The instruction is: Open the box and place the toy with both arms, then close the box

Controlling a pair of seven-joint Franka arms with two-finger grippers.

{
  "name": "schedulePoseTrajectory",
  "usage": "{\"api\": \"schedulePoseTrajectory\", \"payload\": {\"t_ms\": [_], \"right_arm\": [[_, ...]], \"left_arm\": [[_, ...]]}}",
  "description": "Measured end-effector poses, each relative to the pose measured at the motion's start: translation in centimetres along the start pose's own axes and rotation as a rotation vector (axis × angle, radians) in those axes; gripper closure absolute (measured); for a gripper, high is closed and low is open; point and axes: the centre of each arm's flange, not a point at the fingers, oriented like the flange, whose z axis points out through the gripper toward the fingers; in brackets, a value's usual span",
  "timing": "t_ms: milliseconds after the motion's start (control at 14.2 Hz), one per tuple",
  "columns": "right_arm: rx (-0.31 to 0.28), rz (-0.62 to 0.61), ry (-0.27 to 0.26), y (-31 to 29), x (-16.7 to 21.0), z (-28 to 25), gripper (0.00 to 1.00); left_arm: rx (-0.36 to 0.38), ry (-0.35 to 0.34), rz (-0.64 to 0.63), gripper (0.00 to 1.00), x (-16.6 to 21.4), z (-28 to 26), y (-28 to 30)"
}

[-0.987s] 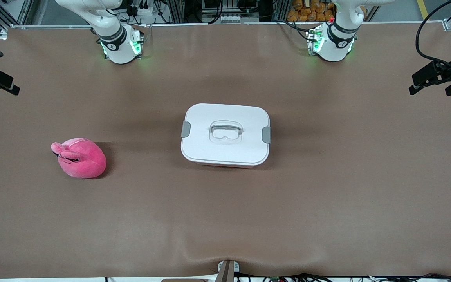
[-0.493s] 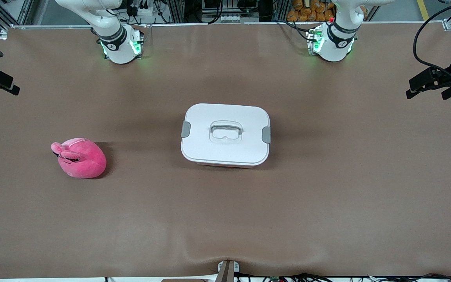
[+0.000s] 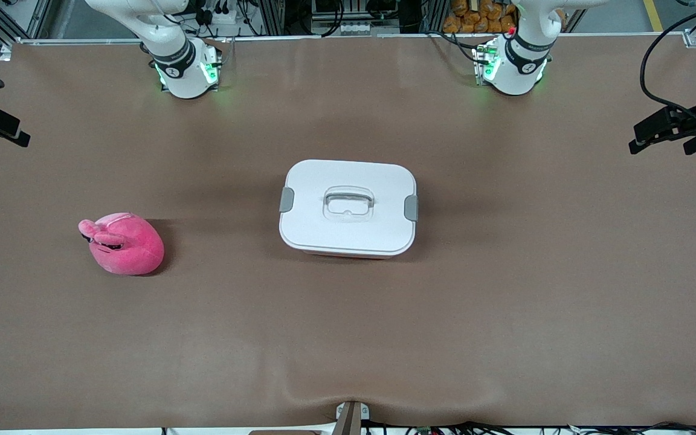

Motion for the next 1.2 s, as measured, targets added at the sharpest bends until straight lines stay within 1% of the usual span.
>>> {"api": "schedulePoseTrajectory", "payload": {"t_ms": [282,634,705,775,916,1057,1198], "right_arm": [[-0.001,-0.001,-0.008,-0.1,0.3,0.4,0.0],[-0.003,-0.016,-0.047,-0.2,1.7,2.4,0.0],[-0.003,-0.041,-0.056,-0.3,2.0,3.0,0.0],[-0.001,-0.091,-0.063,-0.3,2.4,3.5,0.0],[0.001,-0.196,-0.061,-0.4,3.2,4.3,0.0],[0.003,-0.271,-0.066,-0.7,3.9,5.1,0.0],[0.005,-0.383,-0.067,-1.5,4.7,6.1,0.0]], "left_arm": [[-0.026,-0.014,-0.094,0.0,1.3,0.9,0.6],[-0.043,-0.043,-0.242,0.0,2.1,2.2,3.0],[-0.041,-0.046,-0.262,0.0,2.2,2.4,3.7],[-0.04,-0.048,-0.279,0.0,2.2,2.5,4.4],[-0.037,-0.051,-0.307,0.0,2.2,2.7,5.4],[-0.037,-0.048,-0.343,0.0,2.4,2.9,5.9],[-0.036,-0.046,-0.393,0.0,2.7,3.3,6.9]]}}
